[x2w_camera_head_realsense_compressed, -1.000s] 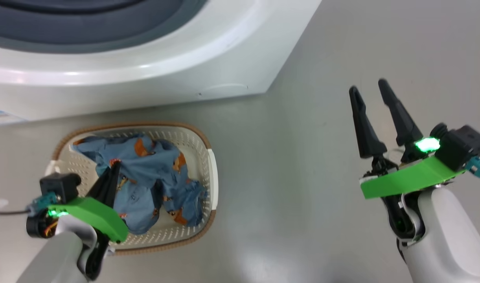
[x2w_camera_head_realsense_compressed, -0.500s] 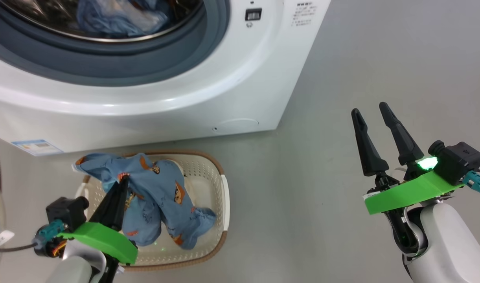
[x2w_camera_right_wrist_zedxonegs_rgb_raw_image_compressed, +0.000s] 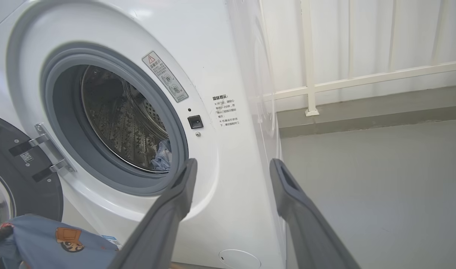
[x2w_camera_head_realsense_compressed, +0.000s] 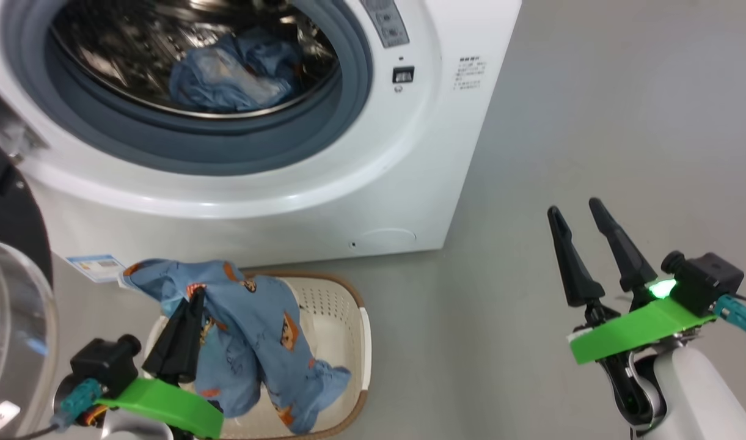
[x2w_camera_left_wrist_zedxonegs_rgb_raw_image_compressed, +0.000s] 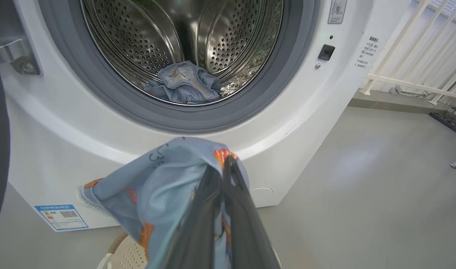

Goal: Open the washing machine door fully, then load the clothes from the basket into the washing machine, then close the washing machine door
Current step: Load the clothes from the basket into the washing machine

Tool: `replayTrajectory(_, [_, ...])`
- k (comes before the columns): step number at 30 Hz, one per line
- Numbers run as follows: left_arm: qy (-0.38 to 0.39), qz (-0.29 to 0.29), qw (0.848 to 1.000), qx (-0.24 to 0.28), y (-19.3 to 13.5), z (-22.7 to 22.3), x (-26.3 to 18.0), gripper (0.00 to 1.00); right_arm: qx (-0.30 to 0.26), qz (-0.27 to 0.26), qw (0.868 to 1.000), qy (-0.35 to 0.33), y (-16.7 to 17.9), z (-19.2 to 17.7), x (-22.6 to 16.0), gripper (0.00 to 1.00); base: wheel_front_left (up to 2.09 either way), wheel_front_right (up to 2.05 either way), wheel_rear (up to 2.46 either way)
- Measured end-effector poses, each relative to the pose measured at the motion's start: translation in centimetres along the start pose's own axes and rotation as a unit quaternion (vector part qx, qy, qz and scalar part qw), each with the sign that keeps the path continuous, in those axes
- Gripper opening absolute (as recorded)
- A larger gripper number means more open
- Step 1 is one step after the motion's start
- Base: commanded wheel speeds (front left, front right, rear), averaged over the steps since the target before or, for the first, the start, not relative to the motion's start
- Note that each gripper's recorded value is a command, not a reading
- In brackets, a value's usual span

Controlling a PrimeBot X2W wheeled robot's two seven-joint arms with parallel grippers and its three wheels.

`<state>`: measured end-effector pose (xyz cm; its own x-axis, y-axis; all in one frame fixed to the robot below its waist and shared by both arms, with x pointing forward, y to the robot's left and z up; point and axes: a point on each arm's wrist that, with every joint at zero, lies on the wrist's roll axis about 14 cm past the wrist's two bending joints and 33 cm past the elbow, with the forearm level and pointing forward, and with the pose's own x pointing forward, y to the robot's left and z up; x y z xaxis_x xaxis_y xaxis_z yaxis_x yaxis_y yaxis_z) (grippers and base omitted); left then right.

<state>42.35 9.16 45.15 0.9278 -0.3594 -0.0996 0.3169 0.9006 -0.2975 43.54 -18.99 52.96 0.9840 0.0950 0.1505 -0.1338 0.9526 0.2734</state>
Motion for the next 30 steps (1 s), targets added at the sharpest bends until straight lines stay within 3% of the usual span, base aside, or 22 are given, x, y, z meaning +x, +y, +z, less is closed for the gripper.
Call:
replayTrajectory(19, [-0.117,0.01,0.993,0.017,-1.5,7.8,-4.3,0.0,-0.001,0.019,1.0,-0.012,1.5,1.5,-1.9,1.0,0.0,0.0,0.0])
replayTrajectory(30, [-0.126,0.011,0.992,0.015,-1.7,8.4,-4.7,0.0,-0.002,0.019,1.0,-0.016,1.4,1.8,-2.0,1.0,0.0,0.0,0.0])
